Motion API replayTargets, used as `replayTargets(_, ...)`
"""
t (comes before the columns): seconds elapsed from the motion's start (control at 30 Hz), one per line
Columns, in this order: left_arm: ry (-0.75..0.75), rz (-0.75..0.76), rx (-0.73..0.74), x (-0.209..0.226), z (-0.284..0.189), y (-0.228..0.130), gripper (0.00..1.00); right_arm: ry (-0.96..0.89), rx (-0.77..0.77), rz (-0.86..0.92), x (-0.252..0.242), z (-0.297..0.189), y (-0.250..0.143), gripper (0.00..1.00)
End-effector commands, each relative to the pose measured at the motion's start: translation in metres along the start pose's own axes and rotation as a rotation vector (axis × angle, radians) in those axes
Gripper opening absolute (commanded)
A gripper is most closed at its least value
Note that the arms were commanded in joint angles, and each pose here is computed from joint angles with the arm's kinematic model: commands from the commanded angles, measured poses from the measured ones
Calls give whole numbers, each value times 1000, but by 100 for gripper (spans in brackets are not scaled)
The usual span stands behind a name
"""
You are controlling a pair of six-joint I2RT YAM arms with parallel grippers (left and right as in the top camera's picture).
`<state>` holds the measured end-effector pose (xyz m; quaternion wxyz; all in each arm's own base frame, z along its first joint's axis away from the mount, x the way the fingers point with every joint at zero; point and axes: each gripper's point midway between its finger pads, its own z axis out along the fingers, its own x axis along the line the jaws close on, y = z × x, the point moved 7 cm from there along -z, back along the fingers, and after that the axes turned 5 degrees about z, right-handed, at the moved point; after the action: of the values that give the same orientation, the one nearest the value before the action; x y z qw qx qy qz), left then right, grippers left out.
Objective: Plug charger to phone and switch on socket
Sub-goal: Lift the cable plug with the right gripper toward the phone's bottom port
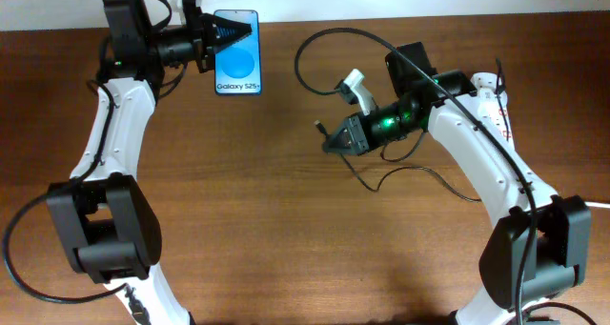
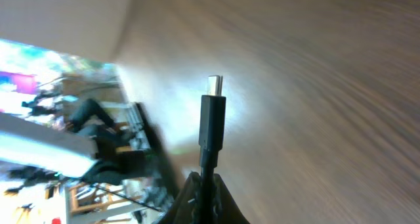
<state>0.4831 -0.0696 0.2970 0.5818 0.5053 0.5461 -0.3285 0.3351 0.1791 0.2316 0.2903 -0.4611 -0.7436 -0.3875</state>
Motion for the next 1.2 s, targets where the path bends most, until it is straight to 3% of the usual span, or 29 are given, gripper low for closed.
replayTargets(0.0,-12,31,7,-8,-1,-1,0,156,30,4,30,24,3,4)
replayTargets(0.13,46,28,-73,-3,-2,7,0,79,-2,102,41,49,17,4)
replayTargets(0.43,138,-44,-204,5,7,17,0,174,-123,224,76,66,51,4)
replayTargets(1.0,52,-21,-237,-16,9,27,0,276,-272,235,101,57,82,4)
replayTargets(1.17,47,-94,-248,-14,1,29,0,267,-299,247,92,47,87,4)
